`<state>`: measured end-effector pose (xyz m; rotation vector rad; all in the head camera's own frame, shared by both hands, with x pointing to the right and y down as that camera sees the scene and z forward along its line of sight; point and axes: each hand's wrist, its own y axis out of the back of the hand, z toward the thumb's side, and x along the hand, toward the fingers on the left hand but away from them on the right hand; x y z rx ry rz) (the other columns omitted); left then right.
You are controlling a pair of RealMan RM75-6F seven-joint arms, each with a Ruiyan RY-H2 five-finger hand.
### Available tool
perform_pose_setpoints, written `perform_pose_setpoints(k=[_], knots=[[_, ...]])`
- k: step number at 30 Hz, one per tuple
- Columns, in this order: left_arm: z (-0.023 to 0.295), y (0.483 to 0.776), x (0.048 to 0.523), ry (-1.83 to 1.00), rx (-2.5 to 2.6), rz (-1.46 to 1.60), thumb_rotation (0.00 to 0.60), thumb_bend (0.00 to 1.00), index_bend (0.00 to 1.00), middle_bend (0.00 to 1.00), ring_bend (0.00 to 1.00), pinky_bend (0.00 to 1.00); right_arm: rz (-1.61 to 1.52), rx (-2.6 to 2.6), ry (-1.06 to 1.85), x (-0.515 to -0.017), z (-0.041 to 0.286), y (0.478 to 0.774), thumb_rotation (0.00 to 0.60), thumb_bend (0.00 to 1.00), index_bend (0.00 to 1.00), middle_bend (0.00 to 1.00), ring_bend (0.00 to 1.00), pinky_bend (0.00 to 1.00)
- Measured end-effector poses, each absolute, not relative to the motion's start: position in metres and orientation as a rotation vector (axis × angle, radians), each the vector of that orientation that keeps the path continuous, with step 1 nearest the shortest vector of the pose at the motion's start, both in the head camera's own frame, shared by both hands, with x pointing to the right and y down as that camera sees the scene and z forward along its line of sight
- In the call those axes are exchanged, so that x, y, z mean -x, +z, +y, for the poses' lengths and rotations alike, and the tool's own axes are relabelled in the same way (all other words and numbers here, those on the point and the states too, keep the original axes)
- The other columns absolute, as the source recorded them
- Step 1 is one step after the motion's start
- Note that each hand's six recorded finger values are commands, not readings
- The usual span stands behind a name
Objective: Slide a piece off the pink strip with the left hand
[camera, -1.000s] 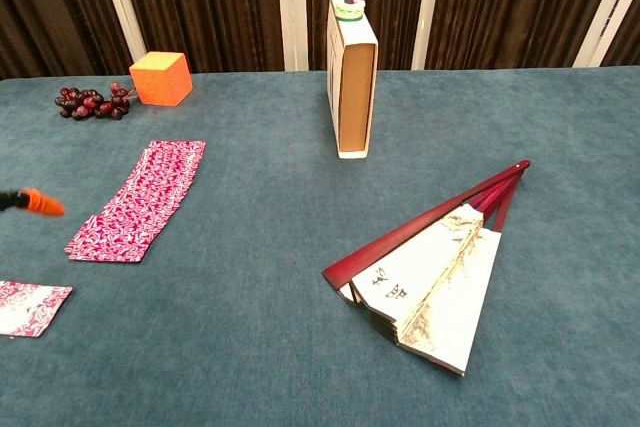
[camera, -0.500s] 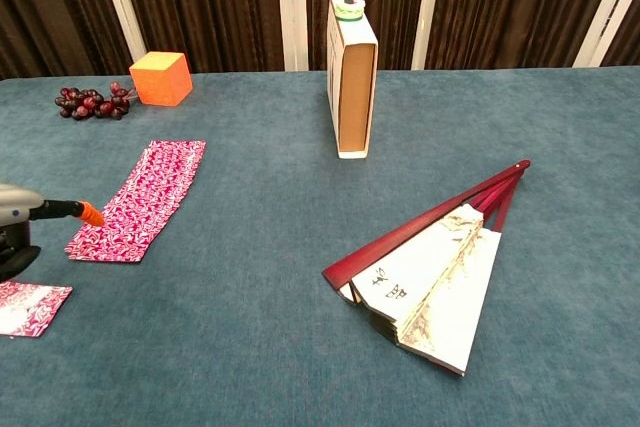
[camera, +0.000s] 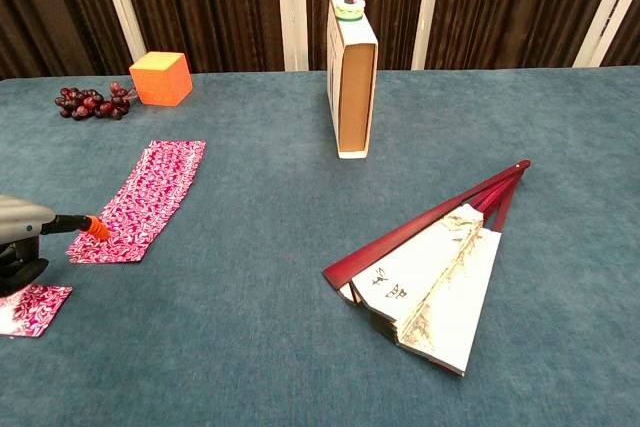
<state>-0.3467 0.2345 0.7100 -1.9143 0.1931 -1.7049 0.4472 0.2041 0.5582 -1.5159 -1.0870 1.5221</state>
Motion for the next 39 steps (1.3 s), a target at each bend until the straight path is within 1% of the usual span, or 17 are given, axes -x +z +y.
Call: perform_pose_setpoints(k=[8,14,22,28,29,30,31,32,33,34,35,38,39], knots=[[0.240,0.710,0.364,-1.760,1.866,0.164,0.600,0.90,0.13,0.90,0.73,0.70,-1.091,1.516,1.517,-0.447,0.204,0.557,0.600,0.24,0.06,0.04,0.18,0.09],[0.248,0.706,0.390,-1.819,1.812,0.140,0.600,0.90,0.13,0.90,0.73,0.70,-1.088,1.520,1.513,-0.445,0.204,0.557,0.600,0.24,0.06,0.04,0.18,0.09],[0.248,0.693,0.424,-1.884,1.733,0.161,0.600,0.90,0.13,0.90,0.73,0.70,-1.083,1.527,1.512,-0.443,0.205,0.558,0.600,0.24,0.06,0.04,0.18,0.09],[0.250,0.690,0.455,-1.961,1.664,0.153,0.600,0.90,0.13,0.90,0.73,0.70,-1.088,1.527,1.512,-0.444,0.205,0.558,0.600,0.24,0.06,0.04,0.18,0.09],[0.250,0.689,0.459,-1.973,1.655,0.161,0.600,0.88,0.13,0.89,0.73,0.70,-1.088,1.527,1.511,-0.444,0.205,0.558,0.600,0.24,0.06,0.04,0.18,0.09],[0.249,0.688,0.464,-1.987,1.646,0.173,0.600,0.84,0.13,0.89,0.72,0.69,-1.087,1.528,1.512,-0.444,0.205,0.558,0.600,0.24,0.06,0.04,0.18,0.09],[0.248,0.687,0.466,-1.992,1.643,0.185,0.600,0.75,0.13,0.86,0.69,0.68,-1.086,1.529,1.512,-0.443,0.205,0.558,0.600,0.24,0.06,0.04,0.18,0.09],[0.246,0.686,0.467,-1.992,1.643,0.199,0.600,0.63,0.13,0.81,0.64,0.66,-1.083,1.530,1.513,-0.443,0.205,0.559,0.600,0.24,0.06,0.04,0.18,0.09],[0.244,0.685,0.466,-1.986,1.646,0.222,0.600,0.55,0.13,0.76,0.59,0.64,-1.081,1.531,1.513,-0.443,0.205,0.559,0.600,0.24,0.06,0.04,0.18,0.09],[0.242,0.684,0.465,-1.977,1.651,0.239,0.600,0.46,0.13,0.67,0.51,0.60,-1.079,1.532,1.512,-0.442,0.205,0.559,0.600,0.24,0.06,0.04,0.18,0.09],[0.239,0.682,0.462,-1.958,1.661,0.264,0.600,0.39,0.13,0.58,0.44,0.54,-1.078,1.533,1.512,-0.441,0.206,0.559,0.600,0.24,0.06,0.04,0.18,0.09],[0.231,0.675,0.450,-1.891,1.702,0.332,0.600,0.30,0.12,0.41,0.30,0.40,-1.077,1.534,1.509,-0.441,0.205,0.560,0.600,0.24,0.06,0.04,0.18,0.09],[0.229,0.672,0.445,-1.861,1.722,0.359,0.600,0.29,0.12,0.39,0.27,0.38,-1.076,1.533,1.509,-0.441,0.205,0.560,0.600,0.24,0.06,0.04,0.18,0.09]])
